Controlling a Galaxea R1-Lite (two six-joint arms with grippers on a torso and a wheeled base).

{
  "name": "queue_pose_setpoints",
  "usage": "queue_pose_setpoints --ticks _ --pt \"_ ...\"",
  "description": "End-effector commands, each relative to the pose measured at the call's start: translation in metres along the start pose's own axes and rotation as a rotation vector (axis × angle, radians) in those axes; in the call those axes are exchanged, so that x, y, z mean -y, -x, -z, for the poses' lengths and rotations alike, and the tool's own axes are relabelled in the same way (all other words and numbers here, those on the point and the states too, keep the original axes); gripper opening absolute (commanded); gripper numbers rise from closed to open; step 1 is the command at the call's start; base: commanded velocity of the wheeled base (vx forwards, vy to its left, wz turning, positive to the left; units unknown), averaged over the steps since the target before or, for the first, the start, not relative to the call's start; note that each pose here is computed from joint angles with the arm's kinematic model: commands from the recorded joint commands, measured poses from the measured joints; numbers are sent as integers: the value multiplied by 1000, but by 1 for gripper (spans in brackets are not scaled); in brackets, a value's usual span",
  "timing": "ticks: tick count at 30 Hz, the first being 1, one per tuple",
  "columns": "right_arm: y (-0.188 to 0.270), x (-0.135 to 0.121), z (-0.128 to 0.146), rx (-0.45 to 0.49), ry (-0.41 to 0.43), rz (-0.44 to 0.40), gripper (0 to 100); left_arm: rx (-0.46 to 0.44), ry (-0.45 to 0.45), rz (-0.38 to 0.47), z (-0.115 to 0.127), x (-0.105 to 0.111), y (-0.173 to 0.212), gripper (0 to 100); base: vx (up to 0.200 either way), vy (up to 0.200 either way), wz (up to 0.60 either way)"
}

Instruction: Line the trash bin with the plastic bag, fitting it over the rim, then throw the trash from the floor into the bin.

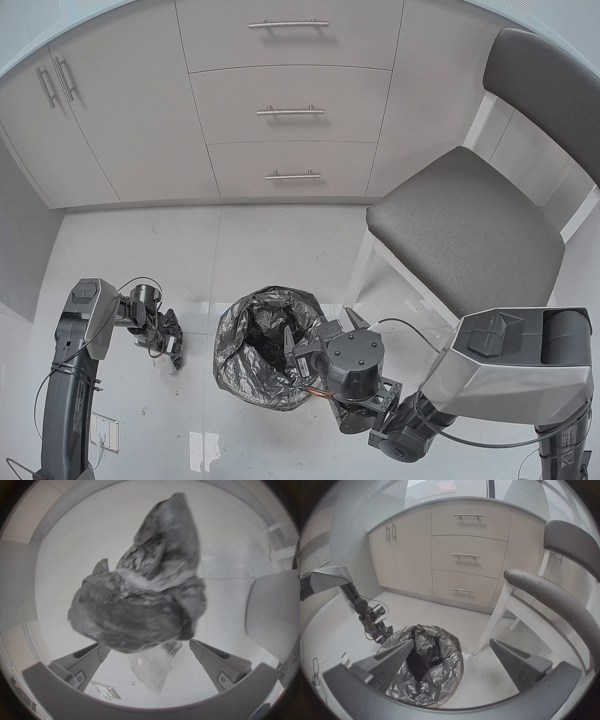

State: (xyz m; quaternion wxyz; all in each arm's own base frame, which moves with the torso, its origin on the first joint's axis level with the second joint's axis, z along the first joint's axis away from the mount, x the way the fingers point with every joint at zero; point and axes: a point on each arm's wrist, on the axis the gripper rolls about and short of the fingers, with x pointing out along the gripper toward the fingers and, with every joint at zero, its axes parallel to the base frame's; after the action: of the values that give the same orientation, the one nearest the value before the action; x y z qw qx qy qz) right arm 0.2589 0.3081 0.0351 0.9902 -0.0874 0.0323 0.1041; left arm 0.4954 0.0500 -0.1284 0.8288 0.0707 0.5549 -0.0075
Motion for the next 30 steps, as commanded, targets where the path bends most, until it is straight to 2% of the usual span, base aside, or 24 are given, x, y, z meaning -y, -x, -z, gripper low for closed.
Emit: queue_pose_setpoints --ticks 1,6,20,21,30 --pt "0 0 1 -1 1 0 100 -19 14 -2 7 -7 -8 100 0 0 0" --pt "-1 -1 1 -3 2 6 100 -28 26 -5 16 -12 -18 100 0 0 0" --pt "-3 -2 2 11 -10 9 100 -48 28 2 24 -10 -29 100 0 0 0" --pt "-3 -2 2 11 -10 10 100 -48 28 2 24 -10 -29 0 0 0 0" --pt "-3 -1 3 5 -6 25 100 -63 29 5 29 -9 -35 0 0 0 0"
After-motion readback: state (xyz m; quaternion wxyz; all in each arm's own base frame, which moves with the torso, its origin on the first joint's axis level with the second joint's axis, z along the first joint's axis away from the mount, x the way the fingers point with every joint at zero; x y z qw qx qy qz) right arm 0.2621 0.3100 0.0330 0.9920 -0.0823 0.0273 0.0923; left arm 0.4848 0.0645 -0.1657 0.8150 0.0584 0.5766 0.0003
